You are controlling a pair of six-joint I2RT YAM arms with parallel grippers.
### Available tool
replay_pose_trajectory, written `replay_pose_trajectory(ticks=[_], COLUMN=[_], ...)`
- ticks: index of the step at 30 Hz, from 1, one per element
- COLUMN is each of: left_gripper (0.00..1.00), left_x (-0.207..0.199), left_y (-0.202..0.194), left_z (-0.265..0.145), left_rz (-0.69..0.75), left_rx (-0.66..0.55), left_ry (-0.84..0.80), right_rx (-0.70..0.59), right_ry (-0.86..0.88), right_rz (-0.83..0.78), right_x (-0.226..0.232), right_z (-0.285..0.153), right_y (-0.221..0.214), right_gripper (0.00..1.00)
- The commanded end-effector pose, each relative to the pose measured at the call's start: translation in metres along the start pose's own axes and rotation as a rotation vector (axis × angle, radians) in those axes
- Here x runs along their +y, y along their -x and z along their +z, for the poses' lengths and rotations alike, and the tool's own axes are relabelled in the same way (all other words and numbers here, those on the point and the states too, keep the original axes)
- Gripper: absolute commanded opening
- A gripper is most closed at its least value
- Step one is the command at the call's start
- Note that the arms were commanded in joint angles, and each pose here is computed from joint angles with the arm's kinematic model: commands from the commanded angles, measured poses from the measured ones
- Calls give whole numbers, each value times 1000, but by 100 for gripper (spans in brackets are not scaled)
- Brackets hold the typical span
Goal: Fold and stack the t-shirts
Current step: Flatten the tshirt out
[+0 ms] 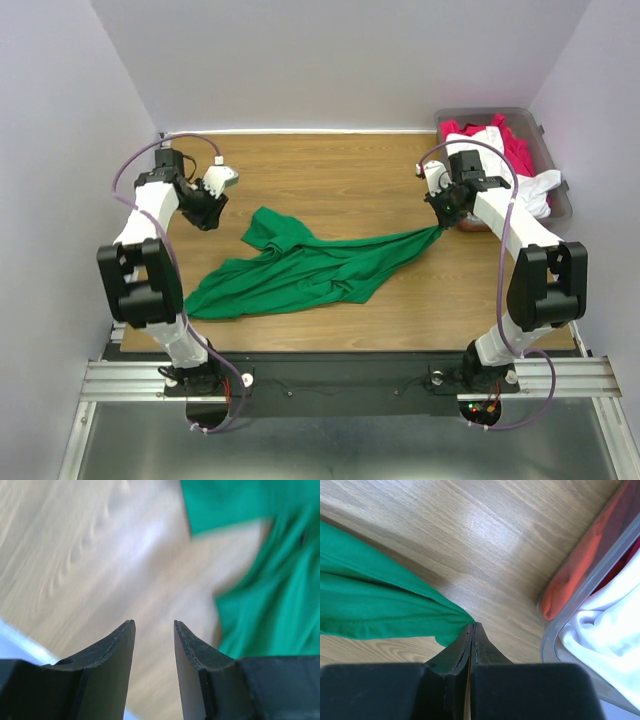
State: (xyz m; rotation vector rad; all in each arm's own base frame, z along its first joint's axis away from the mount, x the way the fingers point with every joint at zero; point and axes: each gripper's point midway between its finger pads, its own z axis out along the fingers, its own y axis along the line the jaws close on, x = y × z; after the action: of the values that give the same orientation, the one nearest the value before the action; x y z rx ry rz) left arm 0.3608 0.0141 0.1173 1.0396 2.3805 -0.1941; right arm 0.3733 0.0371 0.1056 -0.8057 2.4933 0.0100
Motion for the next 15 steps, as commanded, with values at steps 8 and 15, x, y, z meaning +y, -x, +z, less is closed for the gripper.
replay_pose_trajectory(ticks=[8, 15], left_gripper=[52, 56], left_x=[-19, -39], left_y=[28, 19], left_z=[73, 102], left_rz=[-211, -198], left_rx=[-51, 17], left_ry=[-98, -69], right_rx=[-58, -57], right_ry=[-26, -22], right_rz=[29, 40], right_x=[-8, -6], right_z=[-13, -13], right_y=[21, 20], right_gripper=[1, 1])
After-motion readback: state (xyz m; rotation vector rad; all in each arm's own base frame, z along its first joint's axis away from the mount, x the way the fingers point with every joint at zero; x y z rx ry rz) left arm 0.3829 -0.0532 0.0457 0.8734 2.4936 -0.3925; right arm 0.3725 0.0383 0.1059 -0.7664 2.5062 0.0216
